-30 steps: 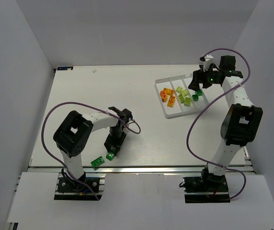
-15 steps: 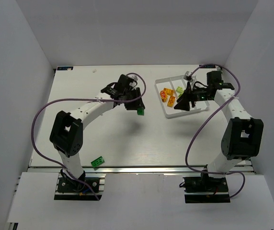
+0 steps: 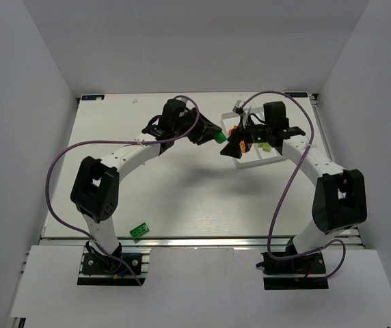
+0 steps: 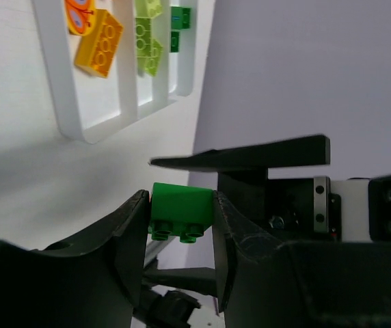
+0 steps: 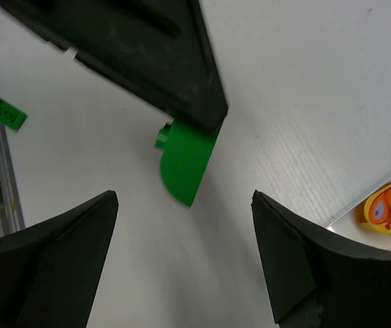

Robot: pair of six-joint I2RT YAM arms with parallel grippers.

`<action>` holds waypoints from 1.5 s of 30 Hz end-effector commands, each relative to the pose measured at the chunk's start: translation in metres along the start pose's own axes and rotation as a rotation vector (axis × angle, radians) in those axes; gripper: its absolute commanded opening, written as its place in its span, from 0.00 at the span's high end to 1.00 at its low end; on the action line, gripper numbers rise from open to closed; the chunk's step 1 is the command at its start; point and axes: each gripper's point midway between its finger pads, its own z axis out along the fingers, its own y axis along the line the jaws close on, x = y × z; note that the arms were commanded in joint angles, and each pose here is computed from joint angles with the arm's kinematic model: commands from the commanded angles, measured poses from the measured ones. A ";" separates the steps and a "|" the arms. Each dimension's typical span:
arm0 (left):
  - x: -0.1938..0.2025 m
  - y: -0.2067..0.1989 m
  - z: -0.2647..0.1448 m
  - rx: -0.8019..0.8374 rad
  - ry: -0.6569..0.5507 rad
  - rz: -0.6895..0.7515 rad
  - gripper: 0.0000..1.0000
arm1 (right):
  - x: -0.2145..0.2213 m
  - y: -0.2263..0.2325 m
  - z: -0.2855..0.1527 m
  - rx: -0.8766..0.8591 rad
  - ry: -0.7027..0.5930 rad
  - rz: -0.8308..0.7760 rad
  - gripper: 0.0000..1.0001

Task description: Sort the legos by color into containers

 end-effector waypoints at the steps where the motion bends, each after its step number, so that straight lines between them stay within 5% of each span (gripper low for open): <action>1: -0.007 -0.041 -0.006 0.128 0.000 -0.051 0.99 | -0.048 -0.029 0.012 0.128 -0.096 0.001 0.15; 10: -0.007 -0.045 -0.004 0.160 0.002 -0.062 0.99 | -0.078 -0.054 0.026 0.213 -0.123 0.076 0.23; 22: -0.011 -0.028 0.006 0.128 0.005 -0.085 0.92 | -0.088 -0.040 0.021 0.147 -0.136 0.029 0.97; 26: -0.015 -0.012 0.009 0.058 0.005 -0.090 0.30 | -0.086 -0.044 0.015 0.177 -0.128 0.023 0.98; 30: -0.044 -0.007 -0.001 -0.017 -0.117 -0.045 0.07 | -0.070 -0.077 -0.005 0.296 -0.100 0.031 0.98; 39: -0.061 0.050 -0.062 -0.223 -0.236 -0.027 0.02 | 0.004 -0.198 -0.090 0.702 0.108 0.124 0.94; 45: -0.048 0.115 -0.131 -0.456 -0.351 -0.163 0.02 | 0.036 -0.258 -0.133 0.838 0.234 0.113 0.81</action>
